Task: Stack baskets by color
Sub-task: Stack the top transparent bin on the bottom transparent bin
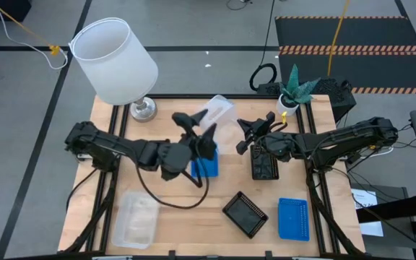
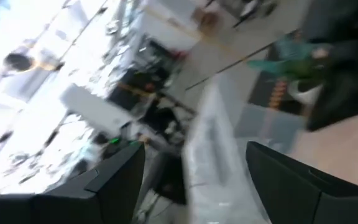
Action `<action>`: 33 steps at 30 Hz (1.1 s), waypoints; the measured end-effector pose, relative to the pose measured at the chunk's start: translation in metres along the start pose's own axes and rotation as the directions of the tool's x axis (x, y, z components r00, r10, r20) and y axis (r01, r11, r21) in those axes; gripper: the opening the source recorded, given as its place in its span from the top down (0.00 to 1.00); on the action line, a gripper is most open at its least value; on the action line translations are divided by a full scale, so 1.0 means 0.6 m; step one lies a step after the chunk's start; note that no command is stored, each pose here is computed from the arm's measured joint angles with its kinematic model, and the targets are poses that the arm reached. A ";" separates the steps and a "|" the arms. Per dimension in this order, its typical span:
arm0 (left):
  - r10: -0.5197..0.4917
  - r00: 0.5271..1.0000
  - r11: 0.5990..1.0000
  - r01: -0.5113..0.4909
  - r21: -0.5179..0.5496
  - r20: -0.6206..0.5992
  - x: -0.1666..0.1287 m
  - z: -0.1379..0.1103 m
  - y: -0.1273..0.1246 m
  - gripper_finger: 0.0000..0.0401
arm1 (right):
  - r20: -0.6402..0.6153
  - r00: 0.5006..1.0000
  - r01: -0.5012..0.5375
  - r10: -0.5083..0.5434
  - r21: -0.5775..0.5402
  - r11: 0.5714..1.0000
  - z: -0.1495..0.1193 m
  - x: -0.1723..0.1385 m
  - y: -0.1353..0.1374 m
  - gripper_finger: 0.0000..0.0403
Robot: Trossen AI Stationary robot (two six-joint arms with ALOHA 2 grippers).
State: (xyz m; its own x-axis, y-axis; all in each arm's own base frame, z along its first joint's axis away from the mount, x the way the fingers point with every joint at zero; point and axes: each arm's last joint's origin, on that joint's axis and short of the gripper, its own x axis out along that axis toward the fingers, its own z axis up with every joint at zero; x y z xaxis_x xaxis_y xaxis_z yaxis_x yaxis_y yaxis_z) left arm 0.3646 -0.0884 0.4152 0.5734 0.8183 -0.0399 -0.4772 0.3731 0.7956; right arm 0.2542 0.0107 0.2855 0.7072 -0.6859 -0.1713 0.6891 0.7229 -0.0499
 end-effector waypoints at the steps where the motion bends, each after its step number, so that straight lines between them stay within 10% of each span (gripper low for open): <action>1: -0.030 0.999 0.999 0.030 -0.012 0.017 0.002 -0.001 -0.005 0.30 | 0.002 1.000 0.011 -0.011 -0.007 1.000 0.000 0.000 0.000 1.00; 17: -0.084 0.996 0.995 0.082 -0.065 -0.042 0.063 -0.034 -0.003 0.61 | -0.004 0.999 0.036 -0.036 -0.031 0.999 -0.002 0.000 -0.002 1.00; 26: -0.082 0.996 0.995 0.079 -0.065 -0.045 0.061 -0.034 -0.003 0.97 | -0.007 0.999 0.037 -0.037 -0.034 0.999 -0.003 0.000 -0.002 1.00; 33: -0.088 0.995 0.995 0.086 -0.060 -0.046 0.061 -0.035 -0.004 0.99 | -0.002 1.000 0.012 -0.012 -0.032 0.999 -0.001 -0.001 0.000 0.89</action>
State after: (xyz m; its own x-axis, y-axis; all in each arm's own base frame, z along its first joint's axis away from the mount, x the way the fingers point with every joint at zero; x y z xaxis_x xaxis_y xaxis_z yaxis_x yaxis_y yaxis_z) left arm 0.3726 -0.0501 0.3991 0.5822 0.8013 -0.1377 -0.4652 0.4673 0.7518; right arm 0.2537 0.0112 0.2849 0.6986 -0.6943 -0.1731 0.6920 0.7171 -0.0835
